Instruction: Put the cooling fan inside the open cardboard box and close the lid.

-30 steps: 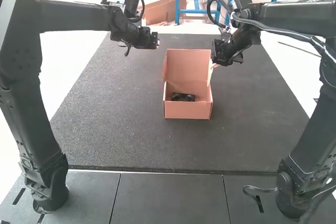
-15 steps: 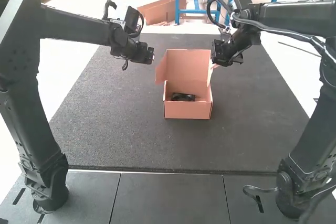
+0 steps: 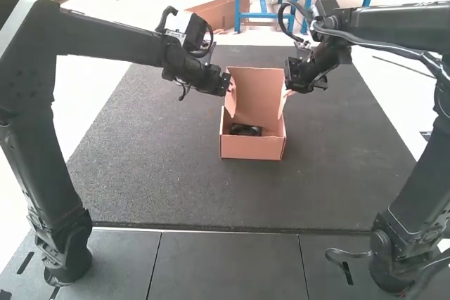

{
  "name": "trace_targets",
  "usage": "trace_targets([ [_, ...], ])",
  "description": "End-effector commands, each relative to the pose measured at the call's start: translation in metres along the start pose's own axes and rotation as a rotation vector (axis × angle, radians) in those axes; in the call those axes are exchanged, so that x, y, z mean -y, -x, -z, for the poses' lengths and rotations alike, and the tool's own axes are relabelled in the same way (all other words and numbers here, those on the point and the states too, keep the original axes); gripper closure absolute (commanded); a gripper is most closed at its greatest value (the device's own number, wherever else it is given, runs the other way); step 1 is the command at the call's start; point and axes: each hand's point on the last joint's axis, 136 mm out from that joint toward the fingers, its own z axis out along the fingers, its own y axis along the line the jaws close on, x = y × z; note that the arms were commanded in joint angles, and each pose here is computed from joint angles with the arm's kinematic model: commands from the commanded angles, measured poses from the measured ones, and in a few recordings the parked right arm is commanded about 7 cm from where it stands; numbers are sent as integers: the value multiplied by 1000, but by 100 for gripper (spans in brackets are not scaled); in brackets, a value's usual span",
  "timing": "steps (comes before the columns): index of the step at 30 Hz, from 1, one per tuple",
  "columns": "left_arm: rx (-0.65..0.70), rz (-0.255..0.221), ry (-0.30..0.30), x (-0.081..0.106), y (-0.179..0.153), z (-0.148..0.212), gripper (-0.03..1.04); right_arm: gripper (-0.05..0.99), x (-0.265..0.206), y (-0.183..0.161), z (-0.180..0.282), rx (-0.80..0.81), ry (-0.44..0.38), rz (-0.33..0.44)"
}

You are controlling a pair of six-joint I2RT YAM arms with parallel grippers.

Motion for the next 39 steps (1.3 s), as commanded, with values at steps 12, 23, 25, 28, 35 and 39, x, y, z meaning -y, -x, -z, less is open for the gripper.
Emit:
trace_targets([
  [12,-73,-21,-43,9,-32,7,4,95,-13,-21,5,-25,55,20],
  [23,-80,-20,-39,6,-47,17,4,95,-19,-69,-18,-142,33,94],
  [25,-85,-22,-39,6,-49,21,4,95,-10,-76,-22,-156,-20,149],
  [28,-101,-31,-35,4,-54,28,4,94,-3,-74,-22,-145,-61,155],
  [35,-89,-26,64,-25,-52,37,4,17,-14,-24,2,10,-36,84],
  [39,-14,-4,169,-51,-30,40,4,5,-19,-11,19,59,28,27],
])
